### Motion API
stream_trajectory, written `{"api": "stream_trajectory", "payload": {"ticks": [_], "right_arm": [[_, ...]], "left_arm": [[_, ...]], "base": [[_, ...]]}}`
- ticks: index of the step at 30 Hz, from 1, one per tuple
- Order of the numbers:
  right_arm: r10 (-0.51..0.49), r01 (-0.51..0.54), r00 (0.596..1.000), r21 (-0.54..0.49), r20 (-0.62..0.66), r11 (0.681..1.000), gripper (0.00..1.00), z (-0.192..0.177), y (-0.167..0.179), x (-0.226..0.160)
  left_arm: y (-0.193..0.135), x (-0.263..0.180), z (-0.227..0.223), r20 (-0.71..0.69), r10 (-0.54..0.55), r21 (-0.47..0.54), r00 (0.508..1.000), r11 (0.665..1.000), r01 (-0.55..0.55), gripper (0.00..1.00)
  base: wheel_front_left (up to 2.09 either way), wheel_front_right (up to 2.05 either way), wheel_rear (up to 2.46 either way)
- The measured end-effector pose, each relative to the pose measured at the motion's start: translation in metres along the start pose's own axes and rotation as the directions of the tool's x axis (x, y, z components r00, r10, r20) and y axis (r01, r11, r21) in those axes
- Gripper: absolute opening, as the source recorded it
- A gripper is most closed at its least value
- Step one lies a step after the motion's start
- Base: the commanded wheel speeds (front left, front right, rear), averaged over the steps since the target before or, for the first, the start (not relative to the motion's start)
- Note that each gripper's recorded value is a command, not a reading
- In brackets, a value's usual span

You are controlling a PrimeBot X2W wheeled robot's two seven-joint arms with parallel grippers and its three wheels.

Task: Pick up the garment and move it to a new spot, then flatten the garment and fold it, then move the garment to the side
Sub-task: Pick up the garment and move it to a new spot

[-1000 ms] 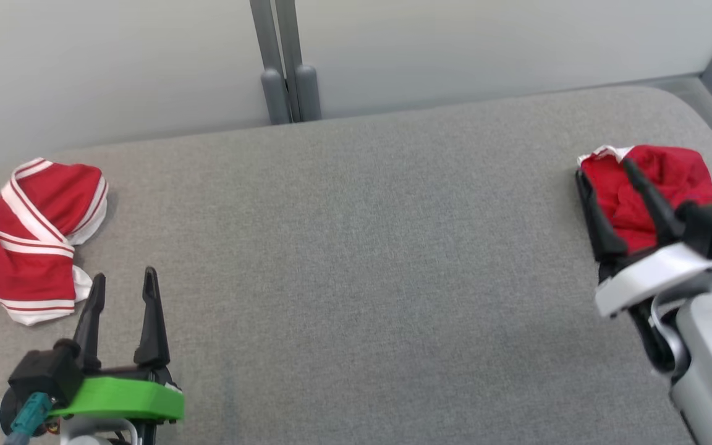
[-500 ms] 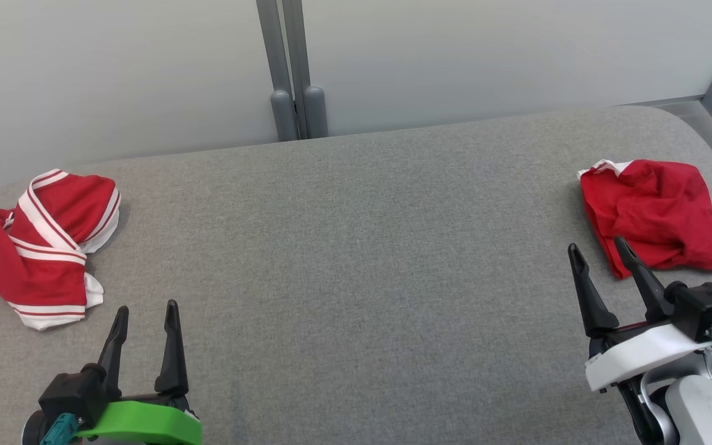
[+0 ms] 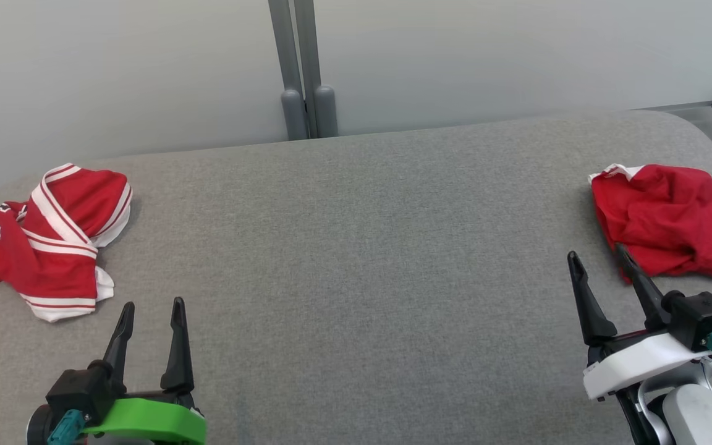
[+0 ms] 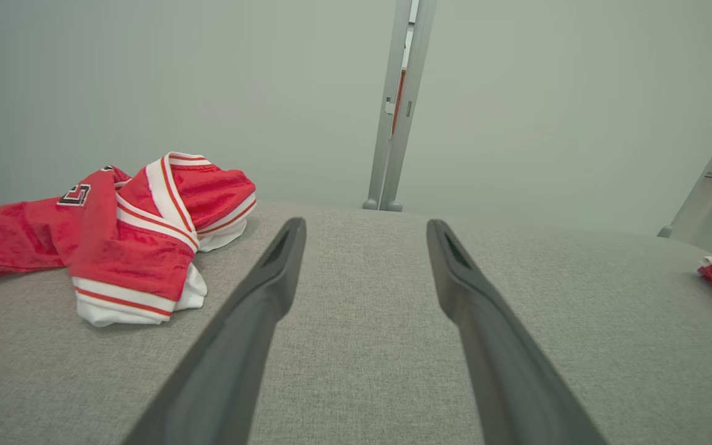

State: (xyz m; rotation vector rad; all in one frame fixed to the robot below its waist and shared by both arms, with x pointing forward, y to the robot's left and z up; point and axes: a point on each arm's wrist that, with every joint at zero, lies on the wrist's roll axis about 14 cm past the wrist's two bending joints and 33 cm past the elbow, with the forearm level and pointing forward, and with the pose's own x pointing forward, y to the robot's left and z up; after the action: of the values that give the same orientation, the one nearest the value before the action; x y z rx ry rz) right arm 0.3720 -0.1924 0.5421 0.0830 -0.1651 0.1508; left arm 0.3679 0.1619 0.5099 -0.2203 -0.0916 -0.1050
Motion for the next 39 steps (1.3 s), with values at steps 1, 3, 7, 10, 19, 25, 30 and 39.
{"api": "stream_trajectory", "payload": {"ticks": [1, 3, 7, 10, 19, 25, 30, 39], "right_arm": [[0.009, -0.009, 1.0, 0.004, -0.002, 1.0, 1.0, -0.001, 0.004, 0.002], [0.032, -0.032, 0.999, 0.01, -0.006, 0.999, 1.0, -0.004, 0.011, 0.006], [0.097, -0.096, 0.995, 0.029, -0.015, 0.995, 1.0, -0.009, 0.034, 0.017], [0.162, -0.161, 0.987, 0.048, -0.02, 0.986, 1.0, -0.013, 0.058, 0.027], [0.368, -0.365, 0.93, 0.106, -0.014, 0.925, 1.0, -0.019, 0.136, 0.053], [0.462, -0.459, 0.887, 0.128, 0.004, 0.879, 1.0, -0.018, 0.175, 0.063], [0.521, -0.517, 0.853, 0.141, 0.005, 0.845, 1.0, -0.022, 0.2, 0.066], [0.54, -0.535, 0.842, 0.153, 0.015, 0.831, 1.0, -0.024, 0.206, 0.073]], "left_arm": [[0.002, 0.0, 0.002, 0.007, 0.006, 0.001, 1.0, 1.0, -0.006, 1.0], [0.007, -0.002, 0.006, 0.02, 0.025, -0.001, 0.999, 1.0, -0.025, 1.0], [0.025, -0.011, 0.013, 0.037, 0.083, 0.009, 0.996, 0.996, -0.083, 1.0], [0.047, -0.022, 0.019, 0.053, 0.151, 0.027, 0.987, 0.988, -0.152, 1.0], [0.109, -0.072, 0.043, 0.122, 0.368, 0.048, 0.922, 0.926, -0.375, 1.0], [0.137, -0.108, 0.049, 0.141, 0.486, 0.054, 0.863, 0.866, -0.497, 1.0], [0.147, -0.127, 0.053, 0.151, 0.534, 0.054, 0.832, 0.836, -0.547, 1.0], [0.144, -0.113, 0.059, 0.153, 0.509, 0.042, 0.847, 0.853, -0.52, 1.0]], "base": [[0.0, 0.0, 0.0], [0.0, 0.0, 0.0], [0.0, 0.0, 0.0], [0.0, 0.0, 0.0], [0.0, 0.0, 0.0], [0.0, 0.0, 0.0], [0.0, 0.0, 0.0], [0.0, 0.0, 0.0]]}}
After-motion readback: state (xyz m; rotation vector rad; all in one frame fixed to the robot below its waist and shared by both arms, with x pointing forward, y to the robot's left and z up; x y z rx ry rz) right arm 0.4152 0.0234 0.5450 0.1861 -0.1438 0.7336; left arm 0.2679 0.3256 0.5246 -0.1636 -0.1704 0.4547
